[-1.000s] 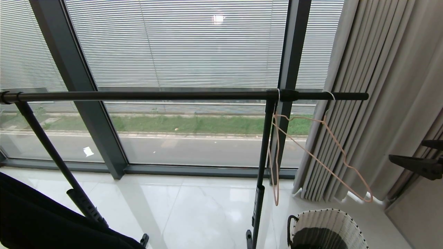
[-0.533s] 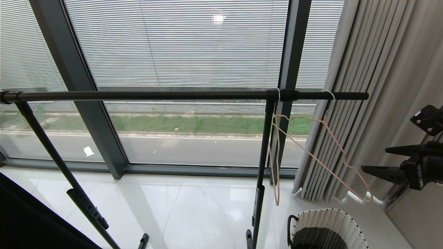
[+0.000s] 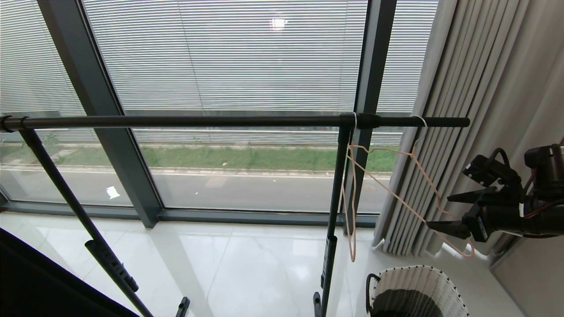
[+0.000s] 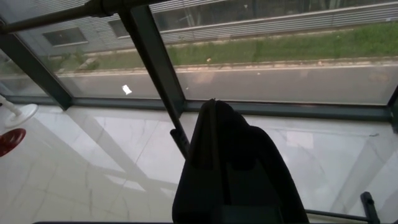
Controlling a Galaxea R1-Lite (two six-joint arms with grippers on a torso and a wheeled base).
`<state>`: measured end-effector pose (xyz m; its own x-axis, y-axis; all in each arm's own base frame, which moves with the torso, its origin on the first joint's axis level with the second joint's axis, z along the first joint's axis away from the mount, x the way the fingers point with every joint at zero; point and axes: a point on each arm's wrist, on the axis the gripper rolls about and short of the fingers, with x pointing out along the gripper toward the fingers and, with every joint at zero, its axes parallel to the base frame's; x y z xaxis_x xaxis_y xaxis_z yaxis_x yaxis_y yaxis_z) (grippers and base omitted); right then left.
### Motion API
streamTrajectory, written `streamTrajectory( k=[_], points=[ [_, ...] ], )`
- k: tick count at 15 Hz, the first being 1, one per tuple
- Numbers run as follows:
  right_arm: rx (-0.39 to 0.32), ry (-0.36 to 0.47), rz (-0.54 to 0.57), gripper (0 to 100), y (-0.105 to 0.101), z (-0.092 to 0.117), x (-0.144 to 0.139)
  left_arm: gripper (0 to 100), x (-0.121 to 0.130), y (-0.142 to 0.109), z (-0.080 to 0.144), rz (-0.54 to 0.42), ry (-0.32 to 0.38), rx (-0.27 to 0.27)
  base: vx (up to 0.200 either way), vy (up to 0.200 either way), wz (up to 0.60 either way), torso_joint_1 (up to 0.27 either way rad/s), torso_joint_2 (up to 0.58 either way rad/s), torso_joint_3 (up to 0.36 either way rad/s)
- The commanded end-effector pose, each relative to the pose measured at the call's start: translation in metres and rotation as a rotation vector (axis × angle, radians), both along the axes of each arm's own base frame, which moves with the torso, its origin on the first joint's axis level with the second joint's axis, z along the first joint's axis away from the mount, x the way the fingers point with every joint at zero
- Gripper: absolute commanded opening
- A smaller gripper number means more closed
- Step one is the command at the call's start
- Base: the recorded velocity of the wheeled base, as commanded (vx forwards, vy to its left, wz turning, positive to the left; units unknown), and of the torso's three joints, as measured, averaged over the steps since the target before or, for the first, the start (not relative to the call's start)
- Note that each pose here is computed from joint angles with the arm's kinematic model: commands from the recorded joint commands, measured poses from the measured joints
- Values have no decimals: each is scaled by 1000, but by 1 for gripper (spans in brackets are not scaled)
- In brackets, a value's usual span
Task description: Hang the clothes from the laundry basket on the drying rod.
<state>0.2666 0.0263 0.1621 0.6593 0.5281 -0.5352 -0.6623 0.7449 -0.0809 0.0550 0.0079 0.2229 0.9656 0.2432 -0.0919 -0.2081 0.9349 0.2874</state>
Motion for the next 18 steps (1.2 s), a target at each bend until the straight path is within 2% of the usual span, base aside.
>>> streamTrajectory(
  k=[1,5,10,18],
  points=[
    [4,23,11,100,1,-10,9,0,-2,0,0,-1,-10,2,0,0,0,0,0,0],
    [20,-31,28,100,5,-16,24,0,-5,0,-1,1,-16,2,0,0,0,0,0,0],
    [30,-37,23,100,6,-22,31,0,-7,0,-4,12,-12,15,0,0,0,0,0,0],
    [108,-32,-28,100,9,-26,49,0,-8,0,-5,14,-13,17,0,0,0,0,0,0]
  ],
)
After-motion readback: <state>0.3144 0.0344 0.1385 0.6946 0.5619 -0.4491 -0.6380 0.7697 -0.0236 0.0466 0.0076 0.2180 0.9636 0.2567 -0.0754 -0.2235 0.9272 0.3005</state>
